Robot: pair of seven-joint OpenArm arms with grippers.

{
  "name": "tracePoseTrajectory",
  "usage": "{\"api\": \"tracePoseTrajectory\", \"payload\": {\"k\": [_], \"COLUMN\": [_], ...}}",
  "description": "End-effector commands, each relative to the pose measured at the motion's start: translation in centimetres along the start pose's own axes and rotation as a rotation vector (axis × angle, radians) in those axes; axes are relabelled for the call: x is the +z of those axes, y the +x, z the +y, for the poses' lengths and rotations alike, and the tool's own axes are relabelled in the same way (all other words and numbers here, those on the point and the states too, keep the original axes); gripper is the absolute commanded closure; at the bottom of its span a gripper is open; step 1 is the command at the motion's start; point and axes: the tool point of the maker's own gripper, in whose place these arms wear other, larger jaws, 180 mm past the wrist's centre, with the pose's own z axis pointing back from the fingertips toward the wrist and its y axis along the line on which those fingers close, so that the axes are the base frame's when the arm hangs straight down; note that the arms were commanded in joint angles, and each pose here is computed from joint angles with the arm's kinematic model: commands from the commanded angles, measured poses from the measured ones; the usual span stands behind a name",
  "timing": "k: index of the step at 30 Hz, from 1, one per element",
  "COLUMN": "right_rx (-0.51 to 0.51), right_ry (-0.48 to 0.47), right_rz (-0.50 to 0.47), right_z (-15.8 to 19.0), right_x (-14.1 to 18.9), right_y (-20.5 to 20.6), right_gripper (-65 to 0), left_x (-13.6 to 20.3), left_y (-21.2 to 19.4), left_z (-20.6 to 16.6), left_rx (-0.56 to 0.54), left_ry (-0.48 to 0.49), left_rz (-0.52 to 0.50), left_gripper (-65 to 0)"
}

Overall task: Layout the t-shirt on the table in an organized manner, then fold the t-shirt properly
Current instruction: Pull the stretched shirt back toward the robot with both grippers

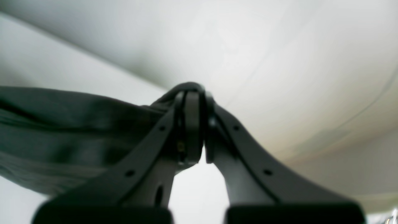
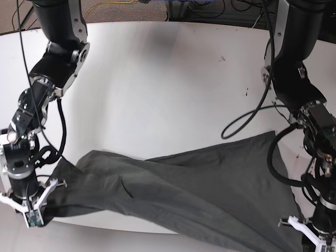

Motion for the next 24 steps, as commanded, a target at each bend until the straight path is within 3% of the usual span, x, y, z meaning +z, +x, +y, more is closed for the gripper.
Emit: {"api": "tracePoseTrajectory", "payload": {"k": [1, 9, 15, 24], "right_rx": [0.011, 0.082, 0.121, 0.153], "right_ry": [-0.069, -0.131, -0.21, -0.289], "right_rz": [-0.086, -0.181, -0.228, -0.228], "right_z": [-3.3, -7.3, -11.3, -14.2], "right_x": [0.1, -0.2, 1.2, 3.3], "right_y": [3.6, 10.1, 15.0, 17.9], "right_gripper": [0.0, 0.0, 0.0, 0.0], "left_x": [-0.3, -1.1, 0.6, 3.1], "left_y": [4.5, 9.6, 14.2, 20.1], "left_z": [2.0, 4.9, 7.1, 9.8], "left_rx": [0.012, 0.039, 0.035, 0.038], "left_ry": [0.033, 0.059, 0.114, 0.17], "left_rz": [-0.112, -0.194, -0.3, -0.428], "left_gripper": [-0.3, -0.3, -0.3, -0.3]}}
